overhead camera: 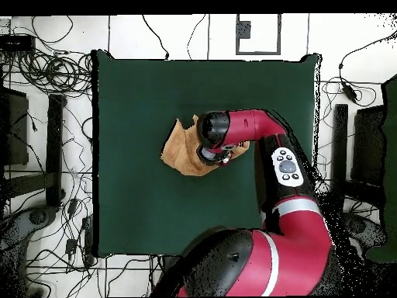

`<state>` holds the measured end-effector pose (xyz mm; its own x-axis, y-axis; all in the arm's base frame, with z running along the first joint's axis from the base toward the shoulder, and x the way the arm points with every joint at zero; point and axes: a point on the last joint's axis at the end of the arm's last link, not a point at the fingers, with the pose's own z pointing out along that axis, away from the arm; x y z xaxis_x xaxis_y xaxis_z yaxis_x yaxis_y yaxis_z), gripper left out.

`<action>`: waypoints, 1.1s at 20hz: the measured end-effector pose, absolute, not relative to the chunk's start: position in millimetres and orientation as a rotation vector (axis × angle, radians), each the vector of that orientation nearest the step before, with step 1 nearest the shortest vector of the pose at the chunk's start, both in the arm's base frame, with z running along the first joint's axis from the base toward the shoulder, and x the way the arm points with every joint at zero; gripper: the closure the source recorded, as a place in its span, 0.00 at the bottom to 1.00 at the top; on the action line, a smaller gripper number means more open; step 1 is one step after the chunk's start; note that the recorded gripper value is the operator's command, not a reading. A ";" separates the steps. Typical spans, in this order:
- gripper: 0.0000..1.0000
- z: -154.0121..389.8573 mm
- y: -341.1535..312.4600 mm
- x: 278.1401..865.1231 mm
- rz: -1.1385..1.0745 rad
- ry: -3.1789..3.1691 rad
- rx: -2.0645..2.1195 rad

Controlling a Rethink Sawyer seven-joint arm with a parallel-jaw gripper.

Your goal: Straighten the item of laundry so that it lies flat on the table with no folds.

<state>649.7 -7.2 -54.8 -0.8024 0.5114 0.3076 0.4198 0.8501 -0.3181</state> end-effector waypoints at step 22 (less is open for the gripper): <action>1.00 -55.5 -5.6 650.3 0.353 -2.648 -0.688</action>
